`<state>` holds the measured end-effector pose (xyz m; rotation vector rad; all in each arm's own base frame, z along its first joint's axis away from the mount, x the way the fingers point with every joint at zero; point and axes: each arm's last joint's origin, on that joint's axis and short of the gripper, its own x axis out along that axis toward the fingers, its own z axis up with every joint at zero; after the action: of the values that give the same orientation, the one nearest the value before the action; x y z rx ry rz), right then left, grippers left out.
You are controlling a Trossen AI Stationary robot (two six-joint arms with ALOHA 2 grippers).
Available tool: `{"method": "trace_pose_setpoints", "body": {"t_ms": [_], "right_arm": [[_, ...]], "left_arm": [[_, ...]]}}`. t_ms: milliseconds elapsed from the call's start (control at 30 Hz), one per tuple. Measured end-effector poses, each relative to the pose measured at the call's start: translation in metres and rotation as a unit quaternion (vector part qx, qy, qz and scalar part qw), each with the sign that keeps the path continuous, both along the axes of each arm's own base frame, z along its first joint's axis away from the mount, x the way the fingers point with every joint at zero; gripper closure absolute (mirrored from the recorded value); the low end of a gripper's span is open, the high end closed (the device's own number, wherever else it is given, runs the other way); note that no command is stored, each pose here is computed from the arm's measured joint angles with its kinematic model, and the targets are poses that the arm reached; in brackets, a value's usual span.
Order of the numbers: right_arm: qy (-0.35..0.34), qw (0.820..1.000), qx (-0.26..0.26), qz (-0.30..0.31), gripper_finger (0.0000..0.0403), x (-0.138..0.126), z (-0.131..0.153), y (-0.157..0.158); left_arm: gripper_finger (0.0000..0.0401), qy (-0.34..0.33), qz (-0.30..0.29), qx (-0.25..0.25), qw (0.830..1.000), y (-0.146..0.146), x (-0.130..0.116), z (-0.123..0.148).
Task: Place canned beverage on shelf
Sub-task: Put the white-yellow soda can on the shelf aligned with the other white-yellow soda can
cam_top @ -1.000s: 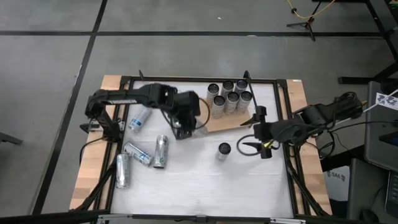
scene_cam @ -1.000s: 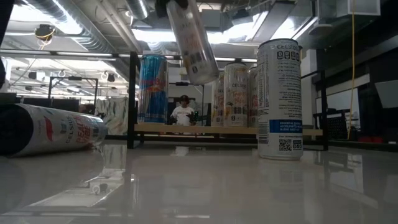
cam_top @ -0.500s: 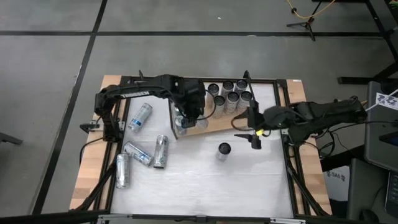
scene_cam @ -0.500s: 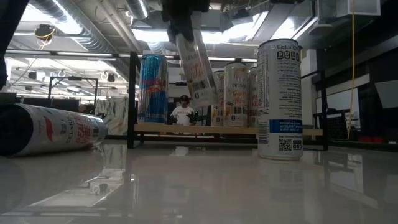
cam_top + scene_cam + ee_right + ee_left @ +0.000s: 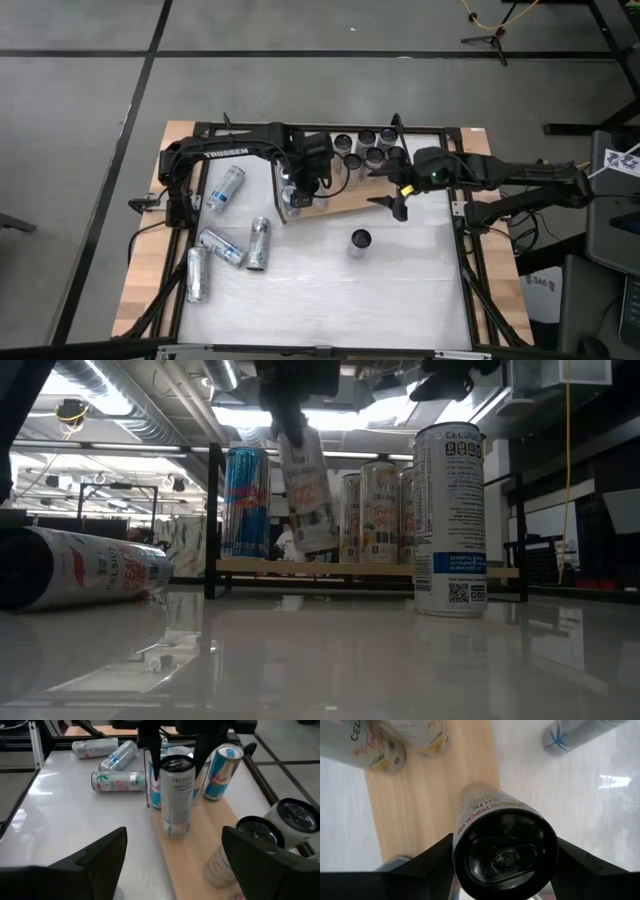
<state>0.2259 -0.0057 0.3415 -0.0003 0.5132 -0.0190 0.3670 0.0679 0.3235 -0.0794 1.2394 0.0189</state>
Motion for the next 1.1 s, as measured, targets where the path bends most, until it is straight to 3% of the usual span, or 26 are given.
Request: {"method": "trace_pose_setpoints", "body": {"t_ms": [333,667,1100], "right_arm": [[0.009,1.000,0.011,0.016,0.0081,0.006,-0.006,0.001],[0.032,0.999,0.018,0.025,0.0081,0.018,-0.017,0.001],[0.070,0.997,0.020,0.025,0.0081,0.033,-0.034,0.001]], "left_arm": [[0.0160,0.032,0.009,-0.009,0.999,-0.001,-0.001,-0.007],[0.0159,0.023,0.007,-0.009,1.000,-0.001,0.007,-0.012],[0.0096,0.002,0.015,-0.005,1.000,0.000,0.011,-0.012]]}}
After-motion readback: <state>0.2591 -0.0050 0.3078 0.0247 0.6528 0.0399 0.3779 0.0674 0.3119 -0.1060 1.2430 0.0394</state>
